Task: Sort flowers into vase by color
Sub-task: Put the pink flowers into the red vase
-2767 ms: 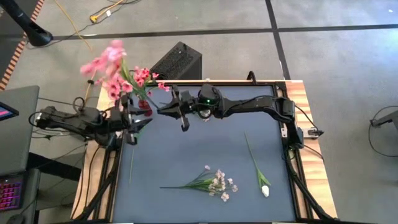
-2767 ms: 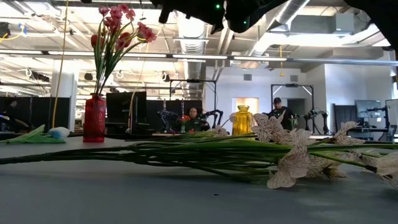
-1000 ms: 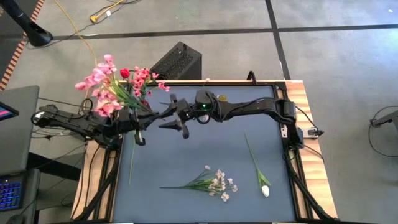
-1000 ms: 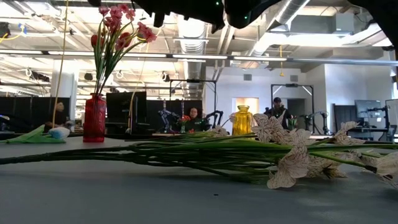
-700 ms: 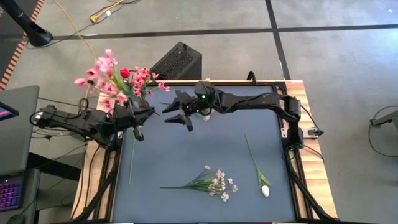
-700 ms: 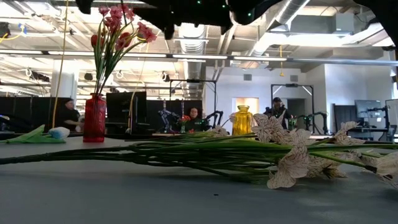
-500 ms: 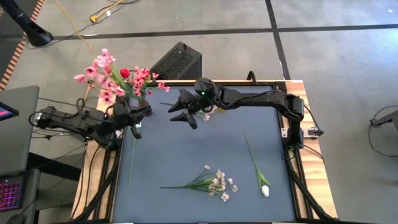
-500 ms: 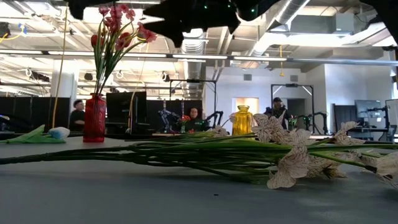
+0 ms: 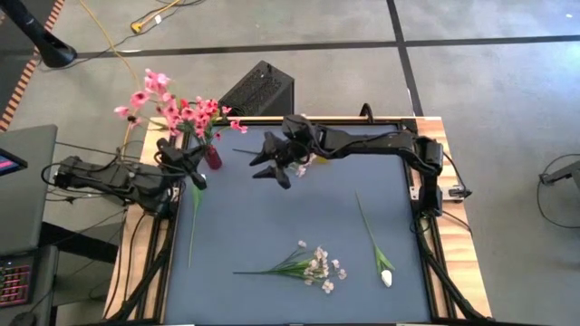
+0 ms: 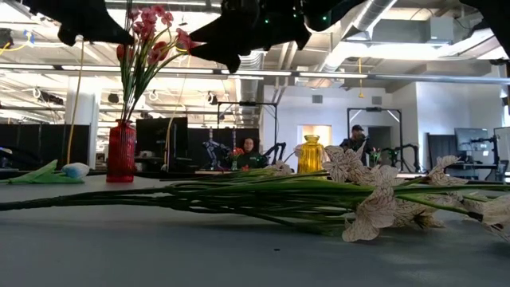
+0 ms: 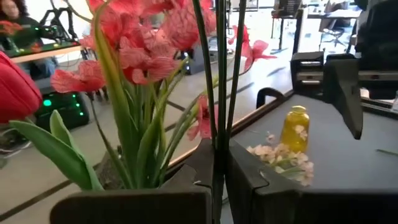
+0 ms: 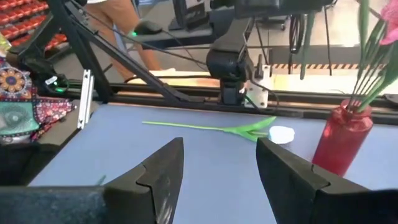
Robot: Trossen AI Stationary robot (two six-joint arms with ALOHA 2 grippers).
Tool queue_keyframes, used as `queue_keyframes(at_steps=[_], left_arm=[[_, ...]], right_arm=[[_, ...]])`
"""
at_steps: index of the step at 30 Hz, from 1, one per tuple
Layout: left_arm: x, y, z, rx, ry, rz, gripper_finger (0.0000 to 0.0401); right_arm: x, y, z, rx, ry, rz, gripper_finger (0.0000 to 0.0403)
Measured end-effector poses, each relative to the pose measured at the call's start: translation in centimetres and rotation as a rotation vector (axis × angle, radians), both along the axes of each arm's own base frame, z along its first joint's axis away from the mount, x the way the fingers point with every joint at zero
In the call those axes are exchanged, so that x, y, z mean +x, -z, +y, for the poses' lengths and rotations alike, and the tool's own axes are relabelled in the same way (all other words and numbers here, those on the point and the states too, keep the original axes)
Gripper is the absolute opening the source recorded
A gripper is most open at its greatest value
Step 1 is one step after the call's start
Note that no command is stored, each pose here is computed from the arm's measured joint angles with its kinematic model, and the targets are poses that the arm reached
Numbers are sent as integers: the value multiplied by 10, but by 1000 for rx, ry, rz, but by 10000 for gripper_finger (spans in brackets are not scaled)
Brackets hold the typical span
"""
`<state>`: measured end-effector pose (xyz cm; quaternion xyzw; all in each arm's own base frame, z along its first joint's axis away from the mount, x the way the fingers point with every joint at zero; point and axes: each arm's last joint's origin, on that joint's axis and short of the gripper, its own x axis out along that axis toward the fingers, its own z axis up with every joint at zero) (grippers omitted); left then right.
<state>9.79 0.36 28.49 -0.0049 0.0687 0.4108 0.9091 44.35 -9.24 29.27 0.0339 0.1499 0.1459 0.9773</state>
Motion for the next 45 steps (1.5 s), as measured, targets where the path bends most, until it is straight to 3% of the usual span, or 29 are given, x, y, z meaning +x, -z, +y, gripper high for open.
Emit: queue_keyframes(at_steps=[16,23,32,45], left_arm=[[-29,-6,7,-51,-37,-147,0],[-36,-2,10,-26,-180,-140,0],[-25,20,16,4,-313,-55,0],[-15,23,37,38,-293,-64,0]], right_arm=[[-1,5,1,-59,-25,18,226],[-1,6,1,-72,-30,16,226],[-1,5,1,-83,-33,4,226],[0,6,7,-57,-40,20,226]])
